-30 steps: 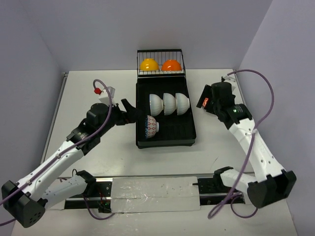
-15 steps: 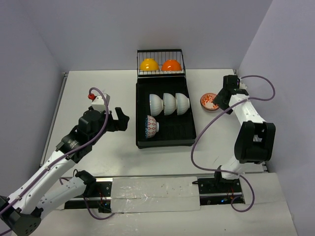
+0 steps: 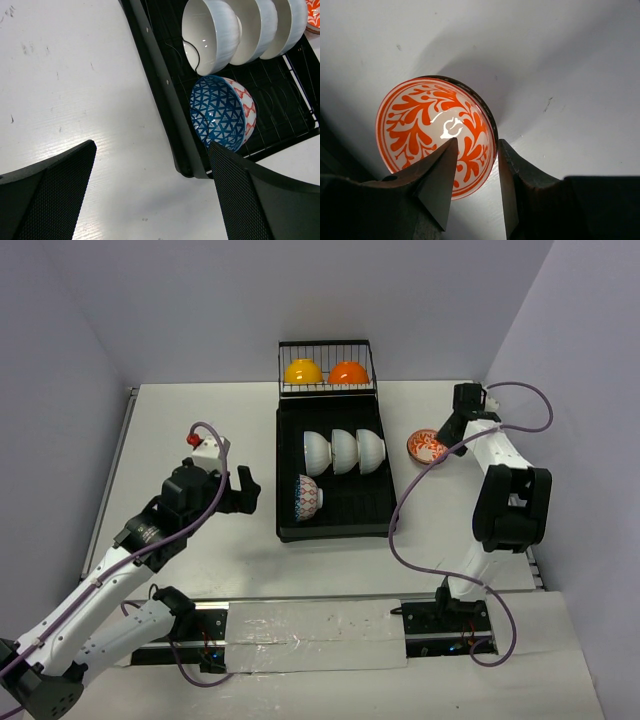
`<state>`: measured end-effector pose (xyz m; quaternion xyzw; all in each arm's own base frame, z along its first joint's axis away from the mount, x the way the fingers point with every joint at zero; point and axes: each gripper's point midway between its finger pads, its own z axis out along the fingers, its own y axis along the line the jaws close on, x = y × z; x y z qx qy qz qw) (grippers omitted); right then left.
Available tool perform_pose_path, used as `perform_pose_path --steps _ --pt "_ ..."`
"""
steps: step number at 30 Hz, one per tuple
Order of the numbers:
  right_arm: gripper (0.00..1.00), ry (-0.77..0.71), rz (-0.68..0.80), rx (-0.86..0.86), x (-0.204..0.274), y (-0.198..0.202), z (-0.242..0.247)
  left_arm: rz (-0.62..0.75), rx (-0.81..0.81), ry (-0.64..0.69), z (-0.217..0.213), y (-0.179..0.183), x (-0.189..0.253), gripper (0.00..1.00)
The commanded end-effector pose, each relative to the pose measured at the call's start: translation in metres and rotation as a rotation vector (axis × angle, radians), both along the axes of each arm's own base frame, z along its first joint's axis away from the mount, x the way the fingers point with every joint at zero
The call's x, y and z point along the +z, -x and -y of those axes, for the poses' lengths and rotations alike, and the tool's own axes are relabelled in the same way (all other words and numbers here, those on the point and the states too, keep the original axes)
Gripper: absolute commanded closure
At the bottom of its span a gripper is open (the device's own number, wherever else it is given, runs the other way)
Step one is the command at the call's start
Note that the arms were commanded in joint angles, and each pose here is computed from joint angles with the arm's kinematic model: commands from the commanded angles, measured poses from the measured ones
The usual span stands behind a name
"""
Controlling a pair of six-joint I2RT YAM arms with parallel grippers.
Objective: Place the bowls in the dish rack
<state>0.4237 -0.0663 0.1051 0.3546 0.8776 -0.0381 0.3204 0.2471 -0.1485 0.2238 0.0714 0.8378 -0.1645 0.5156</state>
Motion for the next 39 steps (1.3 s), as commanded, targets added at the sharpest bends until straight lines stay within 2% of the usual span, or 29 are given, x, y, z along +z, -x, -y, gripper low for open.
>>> perform_pose_path --steps 1,12,25,28,34,39 --pt "0.55 0.038 0.047 0.003 0.011 -0.018 0.009 0.028 -0.035 -0.007 0.000 0.004 0.007 0.01" --pt "0.68 0.053 0.007 0.017 -0.004 -0.020 0.012 0.014 -0.041 -0.010 -0.001 0.008 0.003 0.01" --pt "0.69 0.082 -0.041 0.031 -0.018 -0.018 0.016 0.001 -0.044 0.007 0.000 0.011 0.000 0.01" --pt "0.75 0.098 -0.043 0.032 -0.017 -0.018 0.019 0.001 -0.044 0.014 0.001 0.011 0.000 0.01" --pt "0.99 0.122 -0.035 0.031 -0.007 -0.018 0.023 -0.003 -0.056 0.014 0.004 0.011 0.001 0.01" --pt "1.00 0.142 -0.010 0.039 0.012 -0.014 0.024 0.007 -0.075 0.011 0.007 0.010 0.005 0.01"
